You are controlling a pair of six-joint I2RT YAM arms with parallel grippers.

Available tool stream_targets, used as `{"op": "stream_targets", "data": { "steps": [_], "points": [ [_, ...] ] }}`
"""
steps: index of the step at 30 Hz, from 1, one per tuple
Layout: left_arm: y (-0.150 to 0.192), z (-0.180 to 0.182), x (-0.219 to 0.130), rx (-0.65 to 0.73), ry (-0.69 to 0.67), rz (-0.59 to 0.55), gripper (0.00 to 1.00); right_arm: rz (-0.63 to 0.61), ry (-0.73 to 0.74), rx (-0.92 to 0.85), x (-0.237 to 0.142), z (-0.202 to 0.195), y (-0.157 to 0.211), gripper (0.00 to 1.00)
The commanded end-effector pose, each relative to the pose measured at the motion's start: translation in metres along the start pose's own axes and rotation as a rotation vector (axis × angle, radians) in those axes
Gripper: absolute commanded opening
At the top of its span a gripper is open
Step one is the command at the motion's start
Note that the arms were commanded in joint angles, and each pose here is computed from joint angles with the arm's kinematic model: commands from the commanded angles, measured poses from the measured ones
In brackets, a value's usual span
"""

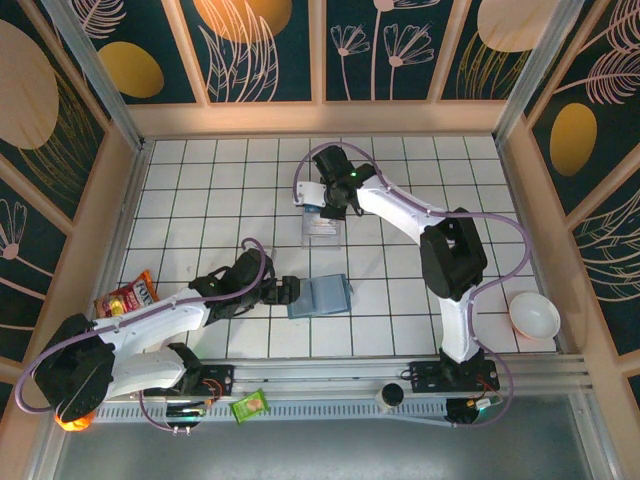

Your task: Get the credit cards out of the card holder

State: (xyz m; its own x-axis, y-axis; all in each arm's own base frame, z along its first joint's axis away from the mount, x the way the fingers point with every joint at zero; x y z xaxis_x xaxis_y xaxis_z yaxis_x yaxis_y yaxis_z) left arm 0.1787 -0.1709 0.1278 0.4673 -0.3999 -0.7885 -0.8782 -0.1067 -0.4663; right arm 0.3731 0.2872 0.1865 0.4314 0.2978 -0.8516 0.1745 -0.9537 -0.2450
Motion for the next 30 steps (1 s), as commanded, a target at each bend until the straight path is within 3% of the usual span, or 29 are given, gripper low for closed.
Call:
{"op": "stream_targets", "data": {
  "steps": [1, 5, 8, 11, 18, 23, 26, 30],
  "points": [
    [-0.005, -0.001, -0.005, 0.014, -0.009, -0.016, 0.99, 0.01, -0.019, -0.028, 0.011, 0.009, 0.0, 0.0],
    [-0.005, -0.001, -0.004, 0.014, -0.008, -0.015, 0.99, 0.017, 0.0, -0.022, 0.014, 0.01, -0.001, 0.02],
    [-0.005, -0.001, -0.004, 0.014, -0.002, -0.015, 0.99, 0.005, 0.058, 0.001, 0.014, 0.002, -0.004, 0.21],
    [-0.003, -0.001, -0.003, 0.01, -0.001, -0.01, 0.99, -0.029, 0.127, 0.041, 0.008, -0.011, -0.01, 0.3],
    [-0.001, 0.002, -0.006, -0.008, 0.01, -0.023, 0.99, -0.128, 0.308, 0.158, -0.012, -0.045, -0.025, 0.36],
    [-0.005, 0.003, -0.012, -0.028, 0.017, -0.074, 0.99, -0.284, 0.38, 0.384, -0.044, -0.071, -0.044, 0.36],
    [-0.007, 0.005, -0.017, -0.049, 0.012, -0.123, 0.99, -0.417, 0.351, 0.584, -0.066, -0.077, -0.054, 0.36],
    [-0.008, 0.009, -0.024, -0.079, 0.028, -0.186, 0.99, -0.605, 0.227, 0.822, -0.087, -0.058, -0.057, 0.39]
  ]
}}
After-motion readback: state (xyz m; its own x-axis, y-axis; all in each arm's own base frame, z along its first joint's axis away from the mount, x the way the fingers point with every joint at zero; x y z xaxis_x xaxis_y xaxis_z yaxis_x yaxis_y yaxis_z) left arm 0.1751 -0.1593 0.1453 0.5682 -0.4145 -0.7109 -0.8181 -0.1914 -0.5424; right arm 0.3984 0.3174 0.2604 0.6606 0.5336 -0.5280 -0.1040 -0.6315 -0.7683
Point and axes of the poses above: each hand's point on the last joint's axis, 136 mm out from that joint toward the fingers, its own x axis out along the fingers, its own z axis along the line the jaws close on, y = z × x, the point moved 8 cm from there along -x, back along the fingers, and after that the axes turned 5 degrees about -x, right-handed, at the moved point
